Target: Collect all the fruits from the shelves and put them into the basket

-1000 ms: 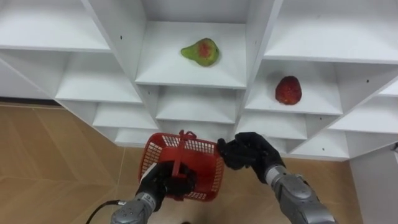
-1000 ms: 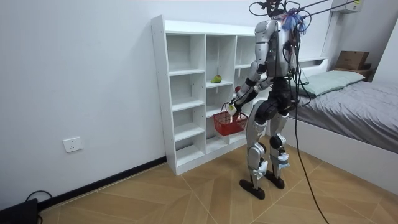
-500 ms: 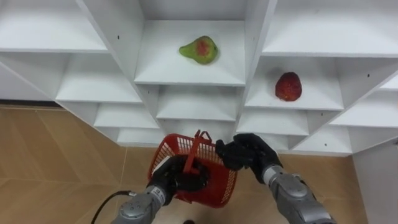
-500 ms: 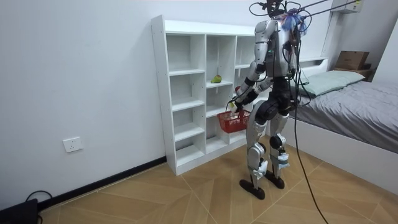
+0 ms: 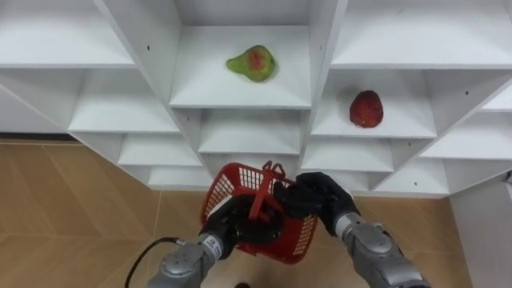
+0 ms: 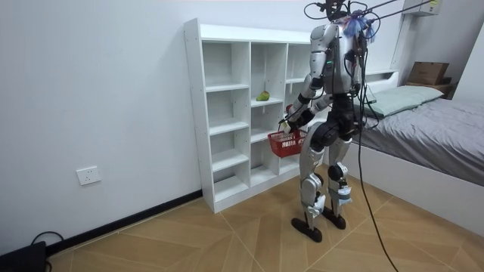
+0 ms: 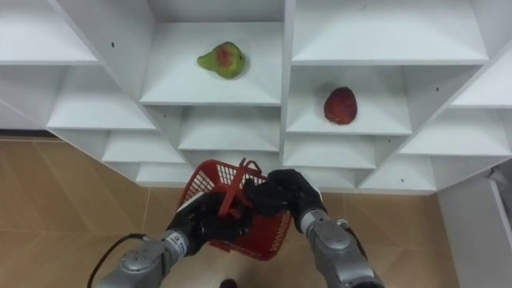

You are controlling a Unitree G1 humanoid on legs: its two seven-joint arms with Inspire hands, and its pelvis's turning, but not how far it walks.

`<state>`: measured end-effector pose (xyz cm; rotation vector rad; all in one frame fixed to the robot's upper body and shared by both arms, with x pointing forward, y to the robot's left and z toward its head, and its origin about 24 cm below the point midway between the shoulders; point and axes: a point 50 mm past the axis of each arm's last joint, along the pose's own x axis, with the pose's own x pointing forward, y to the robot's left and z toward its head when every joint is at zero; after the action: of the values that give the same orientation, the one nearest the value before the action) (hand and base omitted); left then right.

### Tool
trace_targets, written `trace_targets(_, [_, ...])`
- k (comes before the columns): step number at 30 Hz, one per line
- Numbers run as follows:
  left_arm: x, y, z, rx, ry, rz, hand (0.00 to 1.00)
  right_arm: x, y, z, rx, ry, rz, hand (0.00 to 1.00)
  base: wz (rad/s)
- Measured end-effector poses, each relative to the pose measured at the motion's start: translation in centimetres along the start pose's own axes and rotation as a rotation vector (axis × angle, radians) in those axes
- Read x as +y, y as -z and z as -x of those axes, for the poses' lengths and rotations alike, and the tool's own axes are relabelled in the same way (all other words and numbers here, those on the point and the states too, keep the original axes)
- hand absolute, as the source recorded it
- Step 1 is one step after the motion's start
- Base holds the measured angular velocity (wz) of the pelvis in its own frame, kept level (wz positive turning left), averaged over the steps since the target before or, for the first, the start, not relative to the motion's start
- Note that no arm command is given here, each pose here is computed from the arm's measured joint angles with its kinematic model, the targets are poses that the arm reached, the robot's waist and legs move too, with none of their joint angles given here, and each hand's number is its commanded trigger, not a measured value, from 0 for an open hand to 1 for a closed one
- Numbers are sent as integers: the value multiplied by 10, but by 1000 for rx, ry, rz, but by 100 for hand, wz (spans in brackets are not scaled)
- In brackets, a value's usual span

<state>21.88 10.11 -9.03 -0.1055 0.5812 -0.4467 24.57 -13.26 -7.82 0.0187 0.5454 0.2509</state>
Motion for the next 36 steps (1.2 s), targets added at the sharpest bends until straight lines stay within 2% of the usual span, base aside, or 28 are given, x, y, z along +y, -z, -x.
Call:
trace_targets(8, [1, 2, 2, 20, 23, -49, 100, 0, 7, 0, 38, -13, 5, 100, 0])
trace_targets(9, [1, 2, 2, 21, 24, -50, 100, 0, 8, 0, 40, -12, 5, 90, 0])
trace_targets(10, [1, 2, 2, 21, 26, -50, 100, 0, 8, 0, 40, -14, 5, 53, 0])
trace_targets(11, [1, 2, 2, 21, 28, -50, 100, 0, 8, 0, 40, -17, 5, 0, 0])
trace_targets(36, [0, -1, 3, 7, 58, -57, 100, -1, 9, 1, 23, -10, -53, 0, 0])
